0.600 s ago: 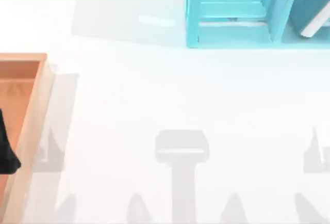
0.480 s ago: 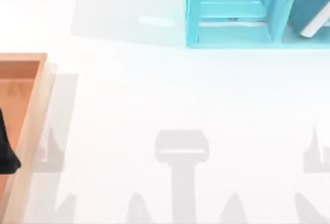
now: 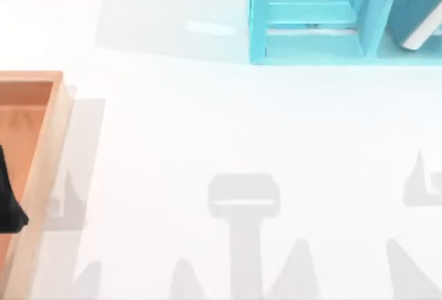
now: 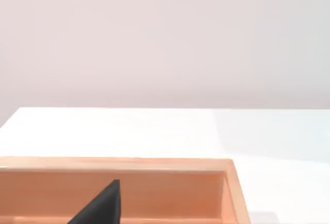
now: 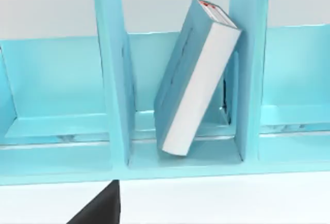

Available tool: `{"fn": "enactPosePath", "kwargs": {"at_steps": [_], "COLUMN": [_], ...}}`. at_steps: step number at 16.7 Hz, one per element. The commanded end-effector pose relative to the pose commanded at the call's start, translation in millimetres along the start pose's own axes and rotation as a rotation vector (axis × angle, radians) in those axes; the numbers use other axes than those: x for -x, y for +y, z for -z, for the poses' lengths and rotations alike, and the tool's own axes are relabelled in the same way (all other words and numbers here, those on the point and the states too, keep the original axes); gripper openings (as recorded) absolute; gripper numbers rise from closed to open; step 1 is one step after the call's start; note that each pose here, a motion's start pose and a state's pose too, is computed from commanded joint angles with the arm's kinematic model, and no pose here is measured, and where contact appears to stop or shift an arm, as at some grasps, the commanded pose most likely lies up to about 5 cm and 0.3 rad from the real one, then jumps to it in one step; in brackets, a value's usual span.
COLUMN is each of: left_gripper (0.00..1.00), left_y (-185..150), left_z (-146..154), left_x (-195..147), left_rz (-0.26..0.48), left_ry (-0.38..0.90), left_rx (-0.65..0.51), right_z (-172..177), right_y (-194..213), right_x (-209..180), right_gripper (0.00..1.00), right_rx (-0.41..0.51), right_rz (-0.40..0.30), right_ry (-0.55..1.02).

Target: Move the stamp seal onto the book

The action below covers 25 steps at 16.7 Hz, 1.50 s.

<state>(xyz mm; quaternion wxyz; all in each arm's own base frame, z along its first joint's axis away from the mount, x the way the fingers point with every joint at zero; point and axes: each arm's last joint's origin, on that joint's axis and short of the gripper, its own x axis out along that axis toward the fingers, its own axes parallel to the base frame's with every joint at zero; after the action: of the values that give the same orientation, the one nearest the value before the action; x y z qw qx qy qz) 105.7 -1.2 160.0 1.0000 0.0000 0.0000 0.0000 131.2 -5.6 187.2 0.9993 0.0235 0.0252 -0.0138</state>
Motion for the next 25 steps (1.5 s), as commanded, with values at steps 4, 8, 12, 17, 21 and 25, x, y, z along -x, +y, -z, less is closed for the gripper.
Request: {"fn": "enactPosePath", "kwargs": {"at_steps": [4,8,12,17,21,25], "left_gripper": [1.00,1.00,1.00,1.00,1.00,1.00], "left_y": [0,0,0,0,0,0], "left_z": [0,0,0,0,0,0], "left_x": [0,0,0,0,0,0], "left_rz": [0.000,0.000,0.000,0.000,0.000,0.000], "left_ry": [0.000,0.000,0.000,0.000,0.000,0.000], "left_rx": [0.000,0.000,0.000,0.000,0.000,0.000], "right_z": [-24,-16,26,70,82,83], "right_y": [-1,-6,-13,-20,-23,-21], "right_x": [-49,-124,-194,-241,-249,-249], "right_gripper": [1.00,1.00,1.00,1.00,1.00,1.00], "right_rx": [-0.039,-0.110,-0.206,-0.310,-0.342,-0.341], "right_rz": [-0.010,-0.025,-0.041,-0.065,-0.071,-0.075], "right_ry": [0.036,0.093,0.124,0.093,0.081,0.086]}}
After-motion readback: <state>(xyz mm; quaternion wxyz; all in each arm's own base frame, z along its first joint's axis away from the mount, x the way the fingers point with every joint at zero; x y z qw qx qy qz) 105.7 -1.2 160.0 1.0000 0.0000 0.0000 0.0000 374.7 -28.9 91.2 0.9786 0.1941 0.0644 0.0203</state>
